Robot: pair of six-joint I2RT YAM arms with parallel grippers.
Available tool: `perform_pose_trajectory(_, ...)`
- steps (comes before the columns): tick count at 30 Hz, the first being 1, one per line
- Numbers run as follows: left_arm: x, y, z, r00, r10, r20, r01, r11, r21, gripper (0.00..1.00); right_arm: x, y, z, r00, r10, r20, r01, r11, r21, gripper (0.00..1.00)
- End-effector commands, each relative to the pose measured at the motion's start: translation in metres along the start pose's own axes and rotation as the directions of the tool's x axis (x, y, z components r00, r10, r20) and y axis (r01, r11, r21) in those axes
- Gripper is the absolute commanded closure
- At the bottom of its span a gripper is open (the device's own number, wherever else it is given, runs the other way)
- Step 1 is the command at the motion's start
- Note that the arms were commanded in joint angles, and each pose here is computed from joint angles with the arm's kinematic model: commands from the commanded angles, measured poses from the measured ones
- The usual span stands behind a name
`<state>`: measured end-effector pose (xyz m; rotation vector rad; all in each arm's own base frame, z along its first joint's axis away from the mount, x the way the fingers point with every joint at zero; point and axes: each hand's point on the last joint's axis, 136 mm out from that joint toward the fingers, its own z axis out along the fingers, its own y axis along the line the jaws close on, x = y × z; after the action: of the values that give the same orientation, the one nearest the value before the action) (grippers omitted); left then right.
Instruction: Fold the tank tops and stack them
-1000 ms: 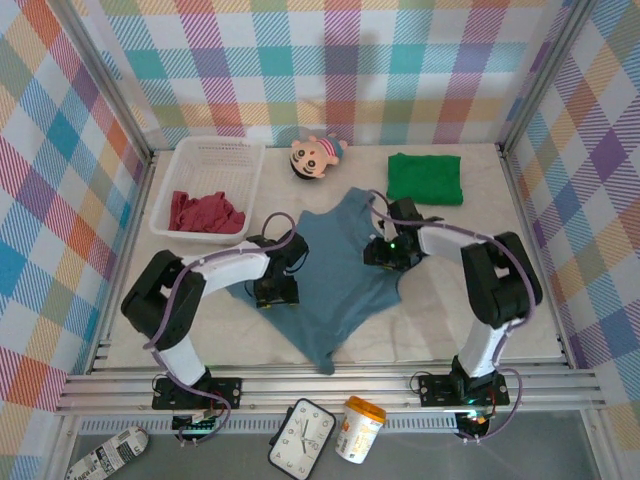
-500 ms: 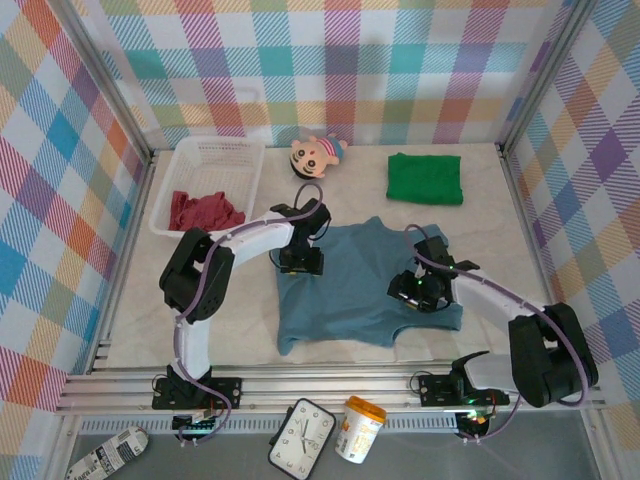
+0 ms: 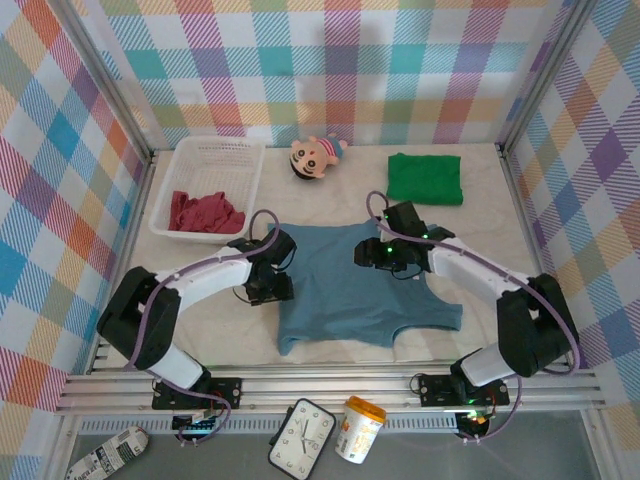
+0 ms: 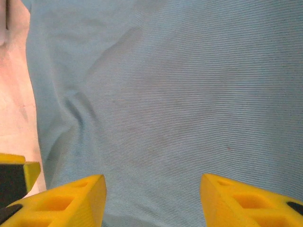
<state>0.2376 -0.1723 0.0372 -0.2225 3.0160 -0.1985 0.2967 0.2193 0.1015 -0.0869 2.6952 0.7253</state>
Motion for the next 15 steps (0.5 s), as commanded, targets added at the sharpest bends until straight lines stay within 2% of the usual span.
perform_pose_trajectory(1,-0.029,-0.023,0.002,0.997,-0.030,0.075,0.023,0.996,0.092,0.47,-0.005,0.010,0.003,0.999,-0.044,0.008,0.044,0.999,-0.015,0.44)
perform_pose_trajectory(4,-0.031,-0.020,0.015,0.999,-0.009,0.038,0.008,0.999,0.047,0.49,-0.001,0.007,0.006,0.999,-0.032,-0.006,0.032,0.999,-0.011,0.44)
perform_pose_trajectory(6,-0.032,-0.024,0.021,1.000,-0.006,0.026,0.005,0.998,0.058,0.54,0.003,0.005,0.007,0.999,-0.029,-0.014,0.029,1.000,-0.005,0.44)
perform_pose_trajectory(10,-0.033,-0.029,0.021,1.000,0.007,0.016,-0.008,0.998,0.064,0.74,0.010,-0.002,0.011,0.999,-0.025,-0.033,0.025,1.000,0.009,0.44)
perform_pose_trajectory(13,-0.041,-0.026,0.003,0.998,0.036,0.058,-0.036,0.999,0.015,0.92,0.015,-0.007,0.014,0.999,-0.019,-0.048,0.020,1.000,0.022,0.44)
perform_pose_trajectory(15,-0.047,-0.024,-0.015,0.994,0.069,0.080,-0.066,0.997,-0.036,0.97,0.018,-0.010,0.016,0.998,-0.014,-0.057,0.015,1.000,0.024,0.44)
